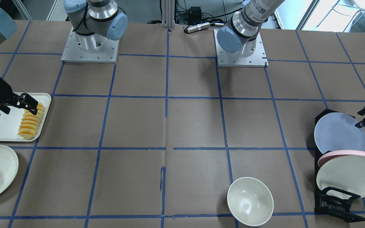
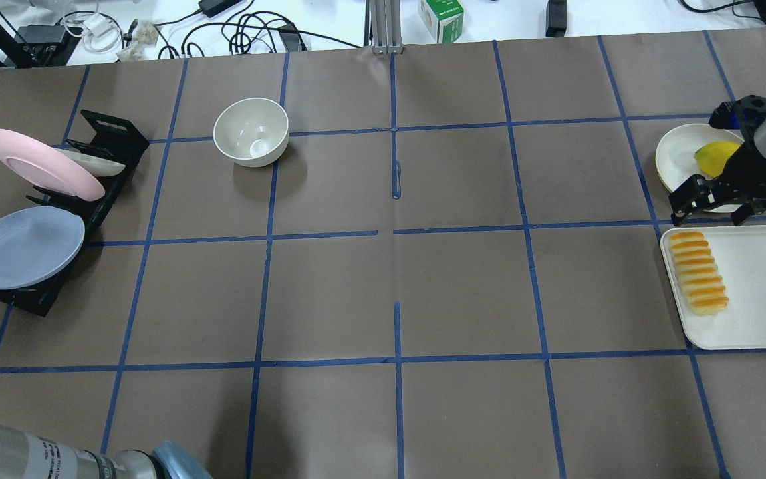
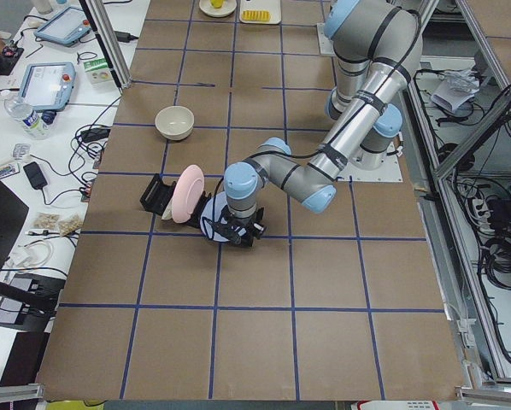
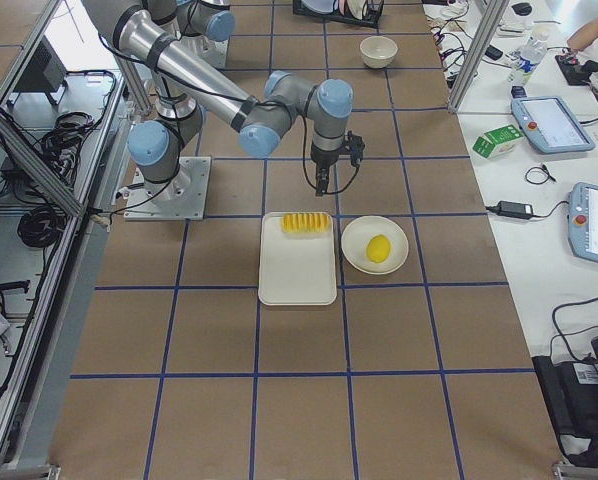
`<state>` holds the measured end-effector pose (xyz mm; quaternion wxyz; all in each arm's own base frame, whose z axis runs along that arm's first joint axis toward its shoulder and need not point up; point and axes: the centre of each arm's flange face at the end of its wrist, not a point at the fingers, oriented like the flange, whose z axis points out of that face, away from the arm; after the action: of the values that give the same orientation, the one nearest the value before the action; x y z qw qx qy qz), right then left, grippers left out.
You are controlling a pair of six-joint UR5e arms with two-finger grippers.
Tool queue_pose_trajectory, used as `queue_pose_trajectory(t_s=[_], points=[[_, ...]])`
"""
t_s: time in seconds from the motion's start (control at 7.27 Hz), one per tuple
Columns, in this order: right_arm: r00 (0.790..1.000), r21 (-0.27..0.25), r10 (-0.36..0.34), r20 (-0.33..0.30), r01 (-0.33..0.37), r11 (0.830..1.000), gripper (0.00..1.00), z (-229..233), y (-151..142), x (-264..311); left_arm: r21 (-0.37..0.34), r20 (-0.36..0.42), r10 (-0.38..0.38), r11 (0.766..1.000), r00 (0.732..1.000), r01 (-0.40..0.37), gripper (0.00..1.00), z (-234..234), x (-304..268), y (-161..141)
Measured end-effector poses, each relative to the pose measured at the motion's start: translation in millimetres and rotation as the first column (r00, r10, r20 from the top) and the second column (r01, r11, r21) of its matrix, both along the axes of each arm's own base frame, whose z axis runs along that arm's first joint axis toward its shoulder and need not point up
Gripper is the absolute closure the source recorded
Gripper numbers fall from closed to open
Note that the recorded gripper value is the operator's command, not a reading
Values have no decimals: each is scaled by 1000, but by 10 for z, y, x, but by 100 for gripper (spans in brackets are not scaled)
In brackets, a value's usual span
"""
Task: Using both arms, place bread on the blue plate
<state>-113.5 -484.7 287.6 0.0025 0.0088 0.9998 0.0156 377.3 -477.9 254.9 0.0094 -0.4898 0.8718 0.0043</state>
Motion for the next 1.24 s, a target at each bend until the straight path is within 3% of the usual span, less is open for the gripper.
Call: queue_pose_trajectory(t_s=[0.14,0.28,0.41,0.69,0.96,1.1,1.24], points=[[1000,-14,22,-6,-22,1000,0,-256,137,-75,-1,-1,0,1000,1000,0,56,-52,21,-5],[999,-13,46,-8,-47,999,0,-461,255,-110,0,-4,1,1000,1000,-1,79,-94,31,-10],[997,-7,73,-8,-73,997,0,-609,315,-139,1,-7,1,1000,1000,-1,94,-115,34,-11],[998,-5,68,-2,-68,998,0,-810,331,-282,3,-19,-5,1000,1000,5,100,-113,26,-1],[998,-1,58,0,-58,998,0,-1003,308,-382,-27,-47,-17,1000,999,16,100,-18,-11,0],[998,6,62,2,-62,998,12,-1058,307,-397,-31,-64,-26,999,998,24,100,25,-30,2],[997,7,74,6,-74,997,45,-1076,304,-396,-29,-76,-35,999,996,33,100,101,-60,16]])
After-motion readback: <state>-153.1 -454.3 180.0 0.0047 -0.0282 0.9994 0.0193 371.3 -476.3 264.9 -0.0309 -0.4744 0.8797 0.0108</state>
